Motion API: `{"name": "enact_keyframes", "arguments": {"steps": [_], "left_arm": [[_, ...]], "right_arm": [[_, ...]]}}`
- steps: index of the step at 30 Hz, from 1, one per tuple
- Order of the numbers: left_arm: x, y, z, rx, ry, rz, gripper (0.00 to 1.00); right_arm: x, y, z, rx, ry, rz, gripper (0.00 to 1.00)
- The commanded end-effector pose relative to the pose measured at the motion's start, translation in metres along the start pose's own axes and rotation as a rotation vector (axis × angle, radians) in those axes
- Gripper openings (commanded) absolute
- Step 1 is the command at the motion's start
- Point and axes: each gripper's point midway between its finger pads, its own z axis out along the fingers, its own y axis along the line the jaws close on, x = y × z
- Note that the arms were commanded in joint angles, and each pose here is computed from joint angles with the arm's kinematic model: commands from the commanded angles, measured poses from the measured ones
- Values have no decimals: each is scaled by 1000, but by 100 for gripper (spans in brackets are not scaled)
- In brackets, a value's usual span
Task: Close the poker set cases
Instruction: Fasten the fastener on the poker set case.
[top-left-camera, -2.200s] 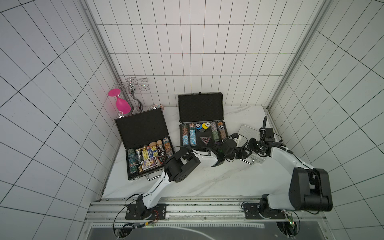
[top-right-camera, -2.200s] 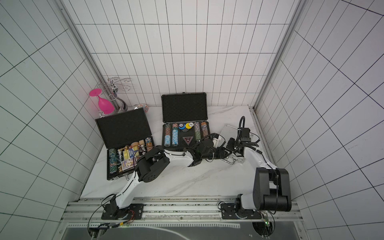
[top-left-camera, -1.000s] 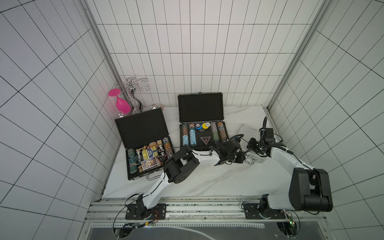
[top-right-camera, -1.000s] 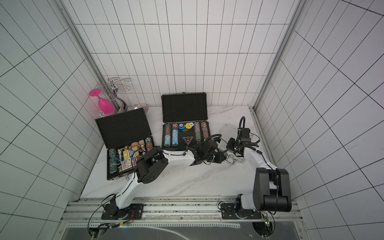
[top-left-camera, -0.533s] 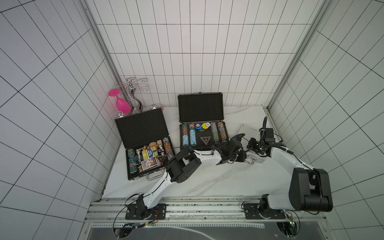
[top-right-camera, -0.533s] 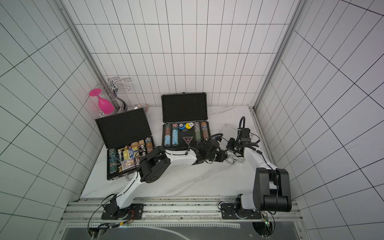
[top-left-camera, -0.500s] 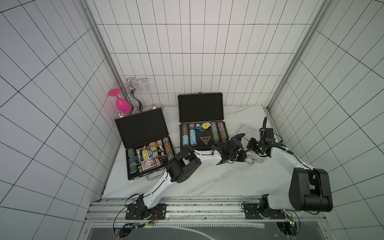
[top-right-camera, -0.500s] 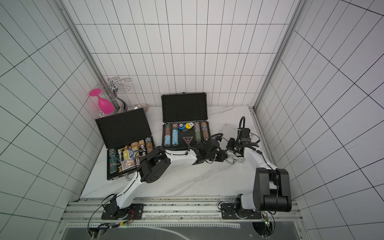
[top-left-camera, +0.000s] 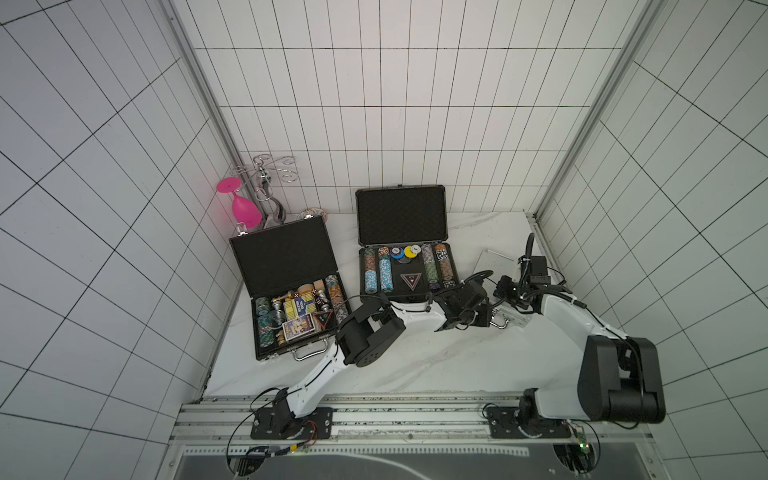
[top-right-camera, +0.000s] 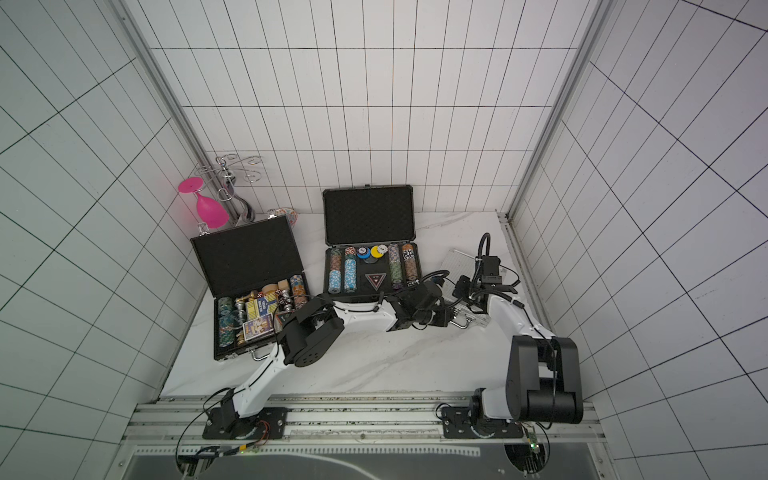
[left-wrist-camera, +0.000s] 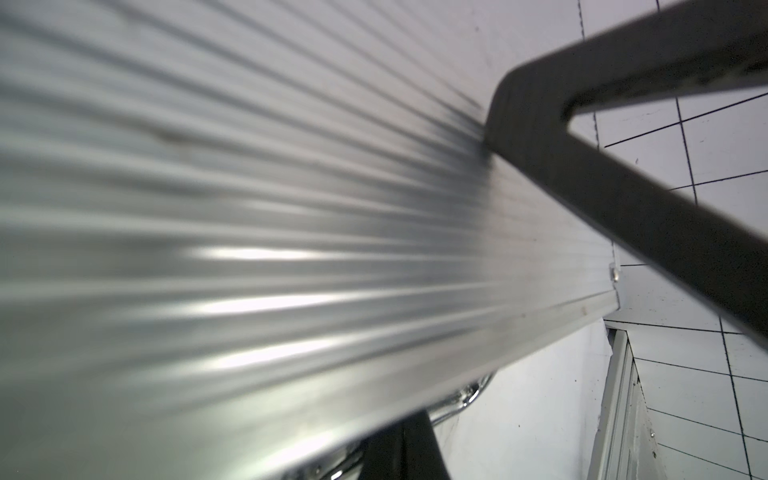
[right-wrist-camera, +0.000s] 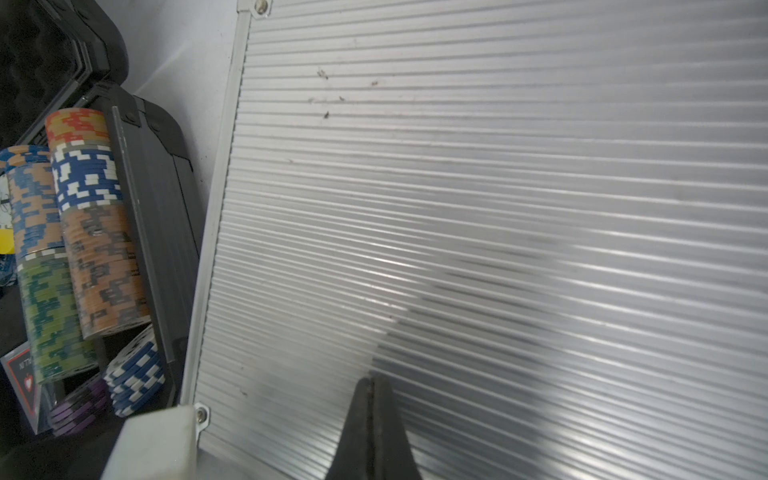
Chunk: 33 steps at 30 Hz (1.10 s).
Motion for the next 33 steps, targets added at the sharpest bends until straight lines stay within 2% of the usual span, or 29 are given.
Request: {"name": "enact_keyframes", "arguments": {"steps": [1, 9, 14, 18, 22, 29, 33], "left_arm": [[14, 15, 12, -60, 24, -6, 0], [20, 35, 20, -109, 27, -34, 0], [26, 51, 24, -187, 64, -50, 0], [21, 44, 11, -141, 24, -67, 0], [3, 31, -5, -127, -23, -48, 12], [-18, 8, -37, -61, -73, -49, 13], [-23, 7, -50, -41, -83, -62, 12]], "right_arm": [[97, -35, 8, 117, 357, 52, 0], [97, -34, 8, 108, 355, 55, 0], [95, -31, 8, 94, 351, 61, 0], [95, -30, 9, 93, 350, 62, 0], [95, -30, 9, 91, 347, 65, 0], [91, -30, 9, 98, 338, 62, 0], [88, -29, 8, 97, 329, 58, 0]]}}
